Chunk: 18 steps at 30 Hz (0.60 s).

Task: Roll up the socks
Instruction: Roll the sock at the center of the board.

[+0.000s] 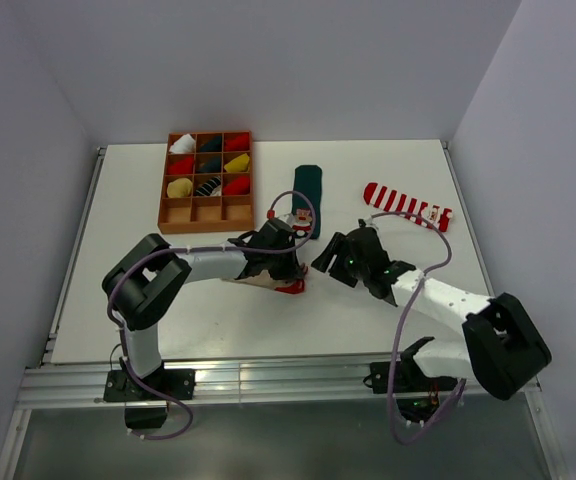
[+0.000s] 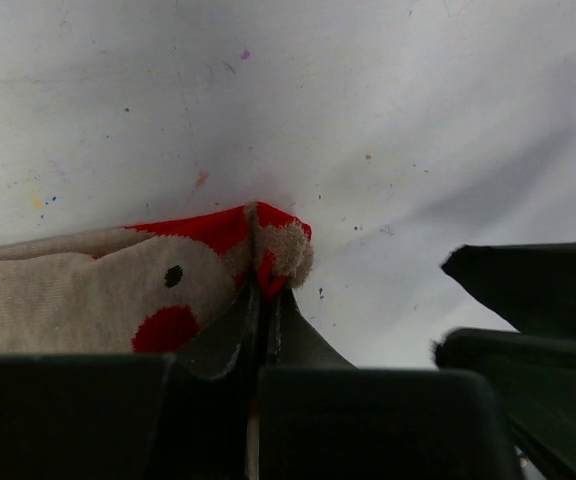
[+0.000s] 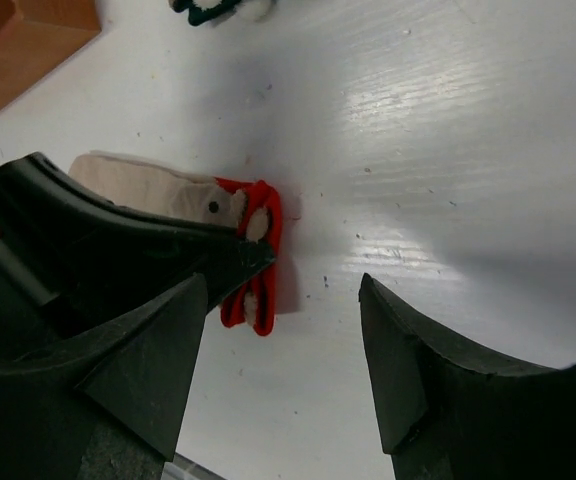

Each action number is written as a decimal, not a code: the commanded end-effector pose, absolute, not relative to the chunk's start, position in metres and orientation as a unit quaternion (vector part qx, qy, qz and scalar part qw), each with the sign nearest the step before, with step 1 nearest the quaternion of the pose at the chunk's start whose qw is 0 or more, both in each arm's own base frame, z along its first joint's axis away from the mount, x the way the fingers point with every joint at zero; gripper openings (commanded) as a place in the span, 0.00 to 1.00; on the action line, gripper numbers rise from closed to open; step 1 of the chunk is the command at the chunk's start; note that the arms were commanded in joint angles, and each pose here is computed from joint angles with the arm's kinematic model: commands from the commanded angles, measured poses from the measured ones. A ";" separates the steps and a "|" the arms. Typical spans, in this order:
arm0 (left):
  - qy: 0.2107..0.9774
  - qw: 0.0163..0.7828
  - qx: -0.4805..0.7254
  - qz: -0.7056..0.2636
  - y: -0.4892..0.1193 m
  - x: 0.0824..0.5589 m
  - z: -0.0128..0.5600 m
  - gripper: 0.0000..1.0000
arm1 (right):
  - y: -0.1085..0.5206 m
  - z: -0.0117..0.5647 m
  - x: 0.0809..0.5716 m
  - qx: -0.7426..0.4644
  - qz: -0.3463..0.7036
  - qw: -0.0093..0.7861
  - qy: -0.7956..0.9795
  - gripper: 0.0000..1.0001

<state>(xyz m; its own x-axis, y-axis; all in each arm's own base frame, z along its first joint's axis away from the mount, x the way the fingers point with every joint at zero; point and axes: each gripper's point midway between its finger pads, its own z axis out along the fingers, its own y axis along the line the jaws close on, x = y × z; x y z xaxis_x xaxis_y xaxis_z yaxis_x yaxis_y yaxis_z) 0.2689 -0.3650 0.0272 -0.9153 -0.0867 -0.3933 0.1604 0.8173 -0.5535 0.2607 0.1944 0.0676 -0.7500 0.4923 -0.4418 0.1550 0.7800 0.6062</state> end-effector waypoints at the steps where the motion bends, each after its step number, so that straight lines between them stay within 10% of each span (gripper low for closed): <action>1: 0.926 0.216 0.037 -0.307 -0.363 0.267 0.038 0.01 | 0.218 0.093 0.289 0.192 0.315 0.332 0.868 0.69; 18: 0.923 0.226 0.047 -0.308 -0.367 0.267 0.037 0.02 | 0.249 0.062 0.304 0.190 0.293 0.288 0.892 0.65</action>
